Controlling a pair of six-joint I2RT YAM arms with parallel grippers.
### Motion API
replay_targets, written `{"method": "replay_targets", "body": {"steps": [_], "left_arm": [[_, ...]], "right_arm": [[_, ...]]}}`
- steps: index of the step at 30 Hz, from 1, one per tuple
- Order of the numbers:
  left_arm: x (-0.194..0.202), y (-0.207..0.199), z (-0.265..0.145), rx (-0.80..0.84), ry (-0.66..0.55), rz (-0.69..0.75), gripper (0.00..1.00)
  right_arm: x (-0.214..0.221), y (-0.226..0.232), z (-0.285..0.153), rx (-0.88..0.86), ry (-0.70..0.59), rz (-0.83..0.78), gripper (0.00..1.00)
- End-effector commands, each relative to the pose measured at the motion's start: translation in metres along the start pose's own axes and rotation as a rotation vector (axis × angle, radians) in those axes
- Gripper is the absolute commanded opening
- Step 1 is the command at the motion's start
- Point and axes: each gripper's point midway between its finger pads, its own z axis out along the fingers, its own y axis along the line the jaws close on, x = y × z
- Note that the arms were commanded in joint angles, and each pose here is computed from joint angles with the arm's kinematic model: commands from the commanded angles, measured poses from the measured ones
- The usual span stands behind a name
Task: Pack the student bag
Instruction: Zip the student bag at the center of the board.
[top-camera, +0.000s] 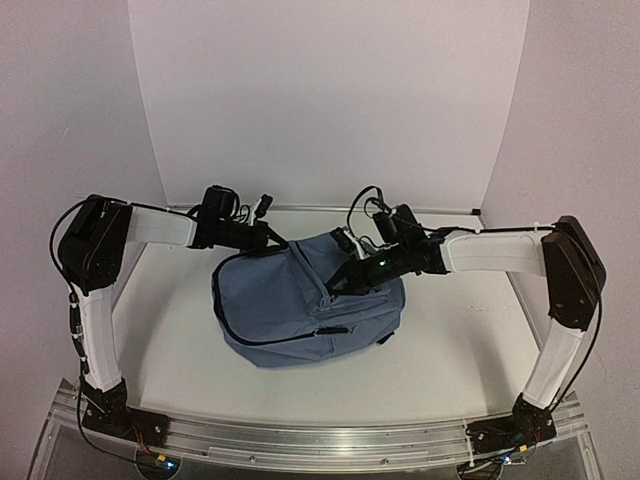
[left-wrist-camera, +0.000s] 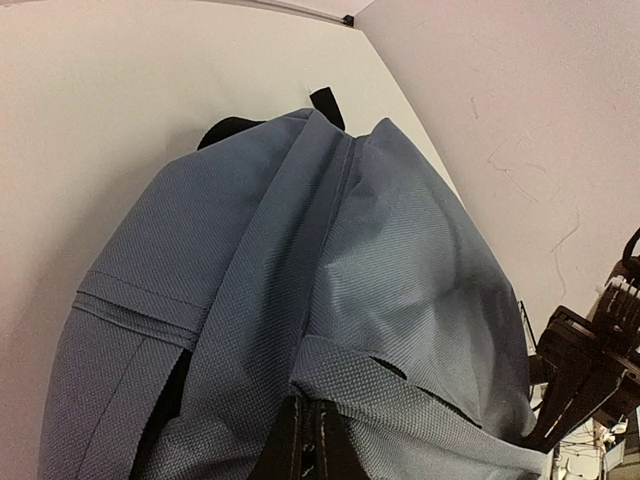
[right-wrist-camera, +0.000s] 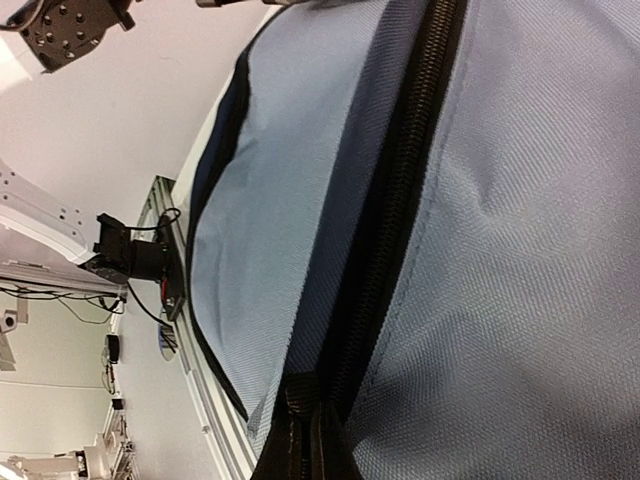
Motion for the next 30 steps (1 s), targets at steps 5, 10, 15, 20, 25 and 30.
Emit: {"method": "replay_targets", "body": {"steps": [5,10,15,20,25,30], "left_arm": [[-0.051,0.028,-0.048,-0.107,-0.166,0.037,0.05],[-0.057,0.013,-0.062,-0.144,-0.171,0.087,0.41],[-0.065,0.003,-0.077,-0.231,-0.194,0.135,0.62],[-0.060,-0.010,-0.074,-0.204,-0.177,0.121,0.63],[-0.048,-0.019,-0.058,-0.196,-0.121,0.119,0.72],[-0.030,-0.018,-0.032,-0.231,-0.025,0.139,0.85]], "right_arm": [[0.009,0.004,-0.026,0.096,0.070,-0.006,0.33],[-0.019,0.017,-0.057,0.151,-0.020,-0.096,0.56],[-0.035,0.030,-0.061,0.133,-0.049,-0.132,0.60],[-0.046,0.040,-0.046,0.112,-0.044,-0.140,0.59],[-0.053,0.032,-0.015,0.114,-0.011,-0.099,0.58],[-0.043,0.008,0.010,0.127,0.043,-0.041,0.52]]}}
